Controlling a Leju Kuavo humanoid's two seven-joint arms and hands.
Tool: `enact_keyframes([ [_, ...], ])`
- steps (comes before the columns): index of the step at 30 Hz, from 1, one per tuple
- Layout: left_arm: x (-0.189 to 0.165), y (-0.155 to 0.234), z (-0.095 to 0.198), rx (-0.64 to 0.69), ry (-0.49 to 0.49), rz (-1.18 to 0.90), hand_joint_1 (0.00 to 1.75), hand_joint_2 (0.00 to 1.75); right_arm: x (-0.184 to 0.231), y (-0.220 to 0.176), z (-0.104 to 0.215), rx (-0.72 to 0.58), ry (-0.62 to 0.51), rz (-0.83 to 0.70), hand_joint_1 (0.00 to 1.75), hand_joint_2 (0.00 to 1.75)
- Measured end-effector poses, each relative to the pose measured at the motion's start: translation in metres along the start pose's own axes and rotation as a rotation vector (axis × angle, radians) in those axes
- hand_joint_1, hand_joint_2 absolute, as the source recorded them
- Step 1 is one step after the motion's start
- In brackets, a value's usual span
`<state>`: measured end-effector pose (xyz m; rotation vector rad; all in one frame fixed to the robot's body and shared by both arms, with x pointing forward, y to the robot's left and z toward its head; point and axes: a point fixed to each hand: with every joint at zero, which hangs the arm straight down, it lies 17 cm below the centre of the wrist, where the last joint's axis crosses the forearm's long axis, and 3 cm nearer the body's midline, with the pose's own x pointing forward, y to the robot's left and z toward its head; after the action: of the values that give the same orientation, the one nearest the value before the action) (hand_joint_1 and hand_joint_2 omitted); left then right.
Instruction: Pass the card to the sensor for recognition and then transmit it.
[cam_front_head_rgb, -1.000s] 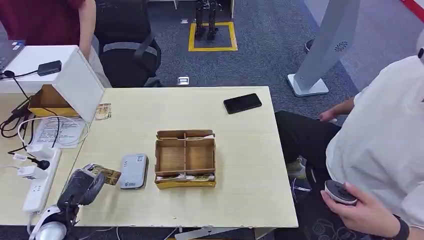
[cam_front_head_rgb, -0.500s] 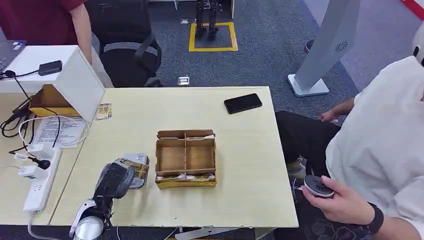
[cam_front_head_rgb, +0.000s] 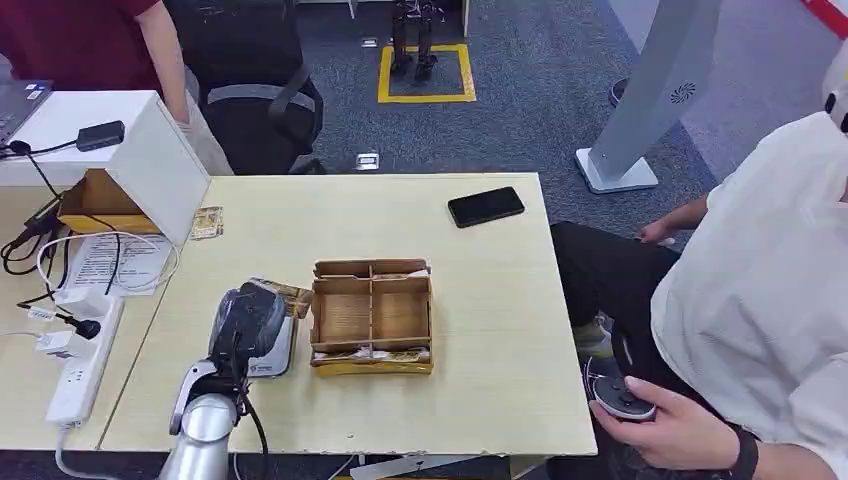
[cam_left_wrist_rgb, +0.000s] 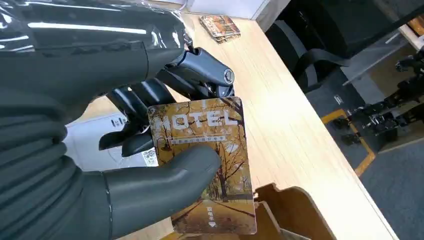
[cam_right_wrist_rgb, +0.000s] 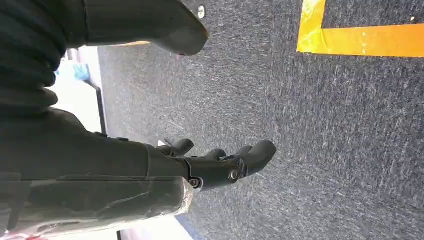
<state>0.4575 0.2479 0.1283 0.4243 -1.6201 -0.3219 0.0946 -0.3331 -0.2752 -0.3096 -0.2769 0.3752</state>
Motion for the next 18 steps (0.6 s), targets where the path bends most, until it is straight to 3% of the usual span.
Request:
enact_keyframes([
  [18,-0.021,0.032,-0.01,0.091,0.056,-0.07,1.75,1.75,0.001,0.0,0.0,0.002,-0.002,0.003,0.0,1.75],
])
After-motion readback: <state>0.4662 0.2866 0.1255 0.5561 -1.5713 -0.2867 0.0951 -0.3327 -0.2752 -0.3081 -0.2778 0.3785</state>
